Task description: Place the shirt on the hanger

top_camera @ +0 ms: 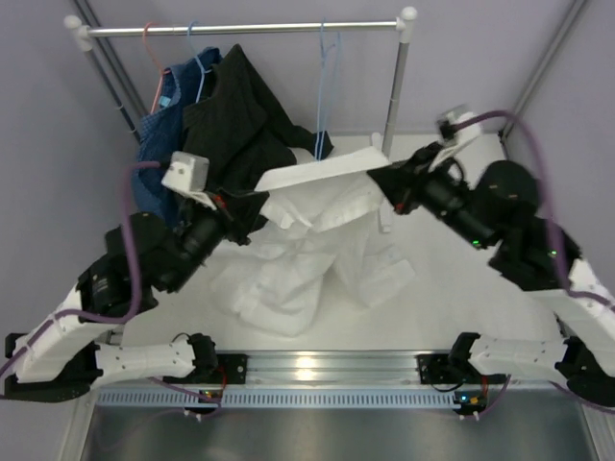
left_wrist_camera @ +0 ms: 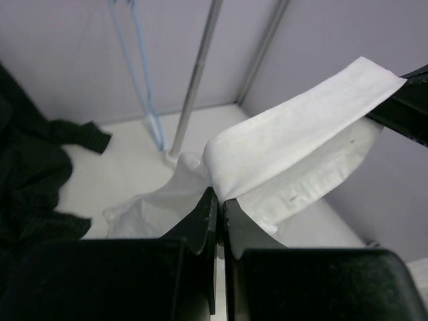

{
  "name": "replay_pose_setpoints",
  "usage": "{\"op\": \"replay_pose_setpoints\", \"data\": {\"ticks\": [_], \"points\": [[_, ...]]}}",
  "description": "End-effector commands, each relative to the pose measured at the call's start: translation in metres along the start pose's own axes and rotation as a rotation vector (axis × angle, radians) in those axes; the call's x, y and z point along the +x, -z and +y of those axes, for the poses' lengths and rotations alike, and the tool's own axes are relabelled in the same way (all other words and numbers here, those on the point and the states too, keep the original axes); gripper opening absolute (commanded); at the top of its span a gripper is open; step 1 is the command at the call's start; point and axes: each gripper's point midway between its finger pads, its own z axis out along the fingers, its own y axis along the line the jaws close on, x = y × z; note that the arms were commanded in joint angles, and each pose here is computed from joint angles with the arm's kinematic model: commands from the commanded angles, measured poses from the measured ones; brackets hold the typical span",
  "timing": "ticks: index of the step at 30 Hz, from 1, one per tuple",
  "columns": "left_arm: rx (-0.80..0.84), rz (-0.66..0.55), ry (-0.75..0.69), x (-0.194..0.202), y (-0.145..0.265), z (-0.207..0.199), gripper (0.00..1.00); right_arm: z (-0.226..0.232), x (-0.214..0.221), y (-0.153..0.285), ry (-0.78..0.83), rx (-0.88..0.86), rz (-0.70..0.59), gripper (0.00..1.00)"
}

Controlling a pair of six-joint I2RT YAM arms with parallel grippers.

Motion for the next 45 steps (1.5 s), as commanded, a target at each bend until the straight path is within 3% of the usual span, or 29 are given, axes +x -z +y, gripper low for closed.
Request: {"op": "replay_pose_setpoints", "data": {"ticks": [1,5,9,10,12,13,14,15,17,18,22,24,27,29,30,34,39,45], "points": [[0.175,-0.302,0.083,-0.091,0.034,-0.018,0.0,-0.001,-0.082,0.068,0.015,0.002,-0.096,0.0],[0.306,-0.364,0.101,-0.115,0.05,-0.037,0.0,0.006,-0.101,0.09,-0.015,-0.038,-0.083,0.0],[0.323,-0.261,0.092,-0.077,0.021,-0.056,0.0,0.002,-0.047,0.075,-0.015,-0.02,0.064,0.0],[0.306,-0.187,0.082,-0.044,0.0,-0.061,0.0,-0.012,-0.008,0.062,-0.022,0.055,0.143,0.0],[0.273,-0.098,0.07,-0.003,-0.021,-0.063,0.0,-0.025,0.019,0.065,-0.056,0.098,0.149,0.0],[0.241,-0.038,0.091,0.024,-0.036,-0.065,0.0,-0.04,0.06,0.053,-0.101,0.175,0.184,0.0],[0.194,0.037,0.075,0.065,-0.048,-0.059,0.0,-0.046,0.068,0.06,-0.141,0.19,0.154,0.0],[0.171,0.057,0.083,0.082,-0.057,-0.057,0.0,-0.057,0.119,0.053,-0.171,0.237,0.227,0.0],[0.122,0.163,0.085,0.143,-0.076,-0.054,0.0,-0.072,0.142,0.05,-0.233,0.303,0.182,0.0],[0.123,0.182,0.094,0.157,-0.083,-0.057,0.0,-0.086,0.182,0.048,-0.248,0.366,0.23,0.0],[0.101,0.316,0.108,0.227,-0.105,-0.065,0.0,-0.134,0.226,0.052,-0.209,0.608,0.228,0.0],[0.09,0.379,0.091,0.255,-0.111,-0.066,0.0,-0.147,0.235,0.056,-0.202,0.649,0.247,0.0],[0.099,0.416,0.1,0.269,-0.108,-0.066,0.0,-0.148,0.242,0.058,-0.187,0.623,0.28,0.02],[0.117,0.43,0.082,0.272,-0.104,-0.065,0.0,-0.14,0.239,0.059,-0.171,0.566,0.291,0.19],[0.133,0.424,0.074,0.268,-0.101,-0.066,0.0,-0.137,0.233,0.06,-0.125,0.528,0.299,0.4],[0.159,0.412,0.072,0.256,-0.09,-0.064,0.0,-0.097,0.203,0.066,-0.042,0.247,0.287,0.75],[0.13,0.424,0.049,0.252,-0.08,-0.052,0.0,-0.049,0.182,0.066,0.146,-0.089,0.293,0.78],[0.151,0.414,0.058,0.238,-0.075,-0.056,0.0,-0.029,0.201,0.041,0.252,-0.232,0.389,0.73]]}}
